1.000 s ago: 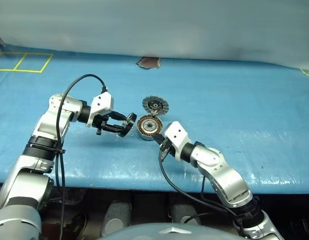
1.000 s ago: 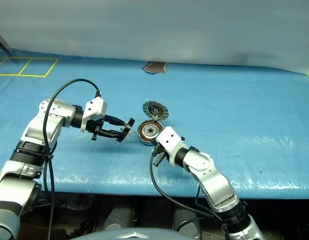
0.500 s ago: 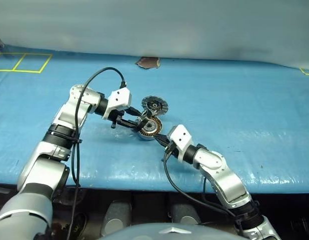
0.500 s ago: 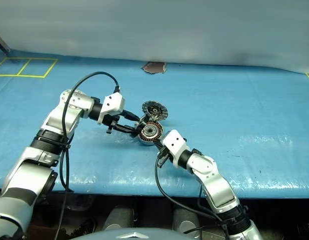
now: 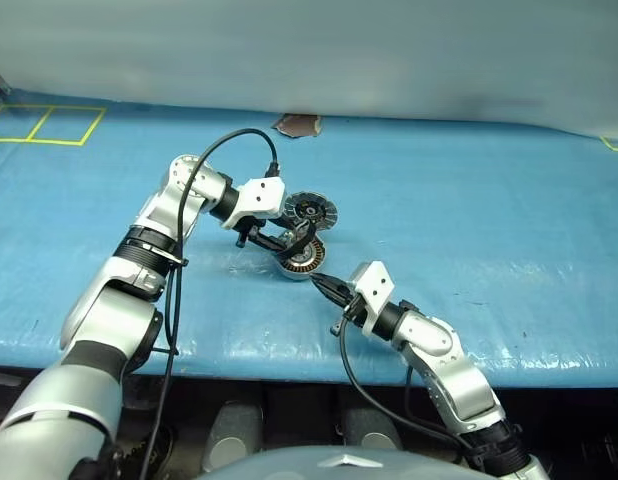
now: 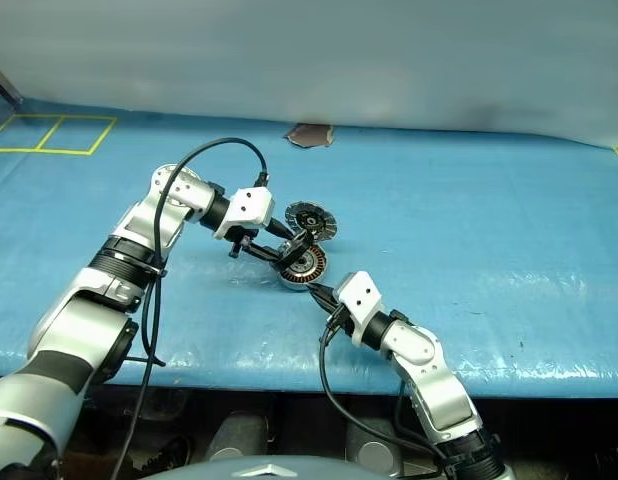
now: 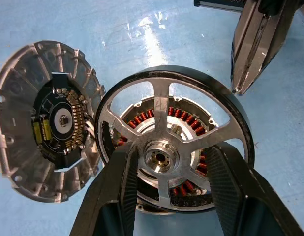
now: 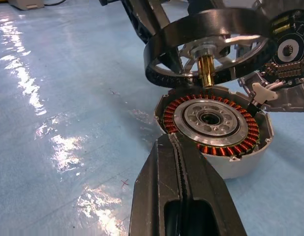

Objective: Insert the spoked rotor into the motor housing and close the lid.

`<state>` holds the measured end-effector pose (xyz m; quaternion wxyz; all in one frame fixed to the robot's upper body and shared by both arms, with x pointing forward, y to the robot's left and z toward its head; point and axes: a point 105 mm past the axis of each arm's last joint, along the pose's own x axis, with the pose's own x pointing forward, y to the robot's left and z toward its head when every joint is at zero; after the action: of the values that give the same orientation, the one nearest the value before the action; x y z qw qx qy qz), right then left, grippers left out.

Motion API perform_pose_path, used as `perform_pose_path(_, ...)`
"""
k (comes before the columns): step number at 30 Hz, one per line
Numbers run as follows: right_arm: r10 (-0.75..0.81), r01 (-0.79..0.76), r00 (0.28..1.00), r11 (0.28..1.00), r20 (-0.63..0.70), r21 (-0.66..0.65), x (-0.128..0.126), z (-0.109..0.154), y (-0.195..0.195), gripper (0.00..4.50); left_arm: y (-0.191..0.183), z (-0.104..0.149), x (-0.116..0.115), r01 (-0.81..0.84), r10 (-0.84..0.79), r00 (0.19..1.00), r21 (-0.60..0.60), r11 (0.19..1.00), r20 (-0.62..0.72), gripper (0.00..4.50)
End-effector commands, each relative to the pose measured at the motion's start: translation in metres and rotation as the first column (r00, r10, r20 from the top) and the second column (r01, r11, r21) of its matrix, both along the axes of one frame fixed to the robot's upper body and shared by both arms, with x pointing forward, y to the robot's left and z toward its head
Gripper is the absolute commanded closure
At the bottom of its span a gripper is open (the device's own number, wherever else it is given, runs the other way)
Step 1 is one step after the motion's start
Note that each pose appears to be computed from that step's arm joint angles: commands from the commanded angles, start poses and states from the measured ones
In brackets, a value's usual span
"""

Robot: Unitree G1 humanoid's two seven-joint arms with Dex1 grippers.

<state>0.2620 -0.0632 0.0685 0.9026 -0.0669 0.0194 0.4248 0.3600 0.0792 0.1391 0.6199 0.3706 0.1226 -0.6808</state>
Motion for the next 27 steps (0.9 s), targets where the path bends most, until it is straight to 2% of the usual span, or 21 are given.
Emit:
perform_pose_path(1, -0.001, 0.001, 0.999, 1.0, 0.04, 0.01, -0.001, 0.005, 0.0, 4.5, -0.002, 0.007, 0.004, 0.036, -0.038, 0.997, 0.036, 0.999, 0.063, 2.72)
perform_pose_path(21, -0.057, 0.058, 0.995, 0.998, 0.08, -0.013, 0.003, -0.003, -0.006, 4.5, -0.007, -0.003, 0.01, 0.081, -0.097, 0.989, 0.138, 0.987, 0.112, 2.72)
perform_pose_path(27, -0.068, 0.069, 0.994, 0.997, 0.084, -0.014, 0.004, -0.003, -0.007, 4.5, -0.009, -0.002, 0.011, 0.084, -0.1, 0.989, 0.135, 0.987, 0.11, 2.72)
